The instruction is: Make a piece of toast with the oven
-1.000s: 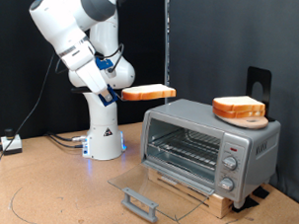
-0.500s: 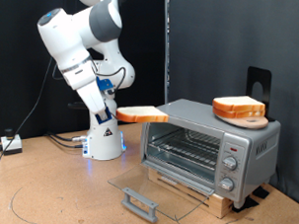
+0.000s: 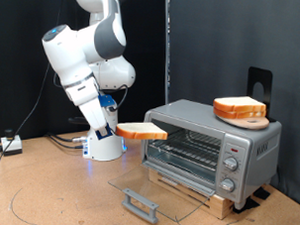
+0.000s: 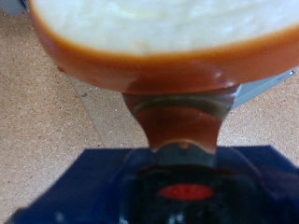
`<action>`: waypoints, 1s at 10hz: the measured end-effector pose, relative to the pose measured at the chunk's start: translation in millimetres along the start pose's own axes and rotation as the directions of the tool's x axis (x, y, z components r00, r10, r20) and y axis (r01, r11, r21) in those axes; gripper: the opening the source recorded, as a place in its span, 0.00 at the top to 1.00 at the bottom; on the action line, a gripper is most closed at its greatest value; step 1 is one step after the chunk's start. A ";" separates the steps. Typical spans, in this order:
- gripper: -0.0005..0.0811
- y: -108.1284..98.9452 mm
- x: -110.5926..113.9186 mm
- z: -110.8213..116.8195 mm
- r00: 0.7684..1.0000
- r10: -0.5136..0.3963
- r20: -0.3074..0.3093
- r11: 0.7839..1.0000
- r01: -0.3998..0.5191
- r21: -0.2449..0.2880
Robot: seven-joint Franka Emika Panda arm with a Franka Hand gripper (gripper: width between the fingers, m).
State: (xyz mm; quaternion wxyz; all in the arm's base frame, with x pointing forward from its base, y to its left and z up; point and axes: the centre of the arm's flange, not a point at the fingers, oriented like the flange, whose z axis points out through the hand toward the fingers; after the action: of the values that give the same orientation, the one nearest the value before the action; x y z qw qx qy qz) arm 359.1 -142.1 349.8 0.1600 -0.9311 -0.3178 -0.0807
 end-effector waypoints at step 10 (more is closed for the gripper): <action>0.50 -77.1 77.6 70.8 0.991 -0.130 0.030 0.991 0.130 0.015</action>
State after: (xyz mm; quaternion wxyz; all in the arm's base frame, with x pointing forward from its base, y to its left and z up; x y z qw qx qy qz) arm 375.8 -15.9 322.2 0.1556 -0.9084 -0.3809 -0.0742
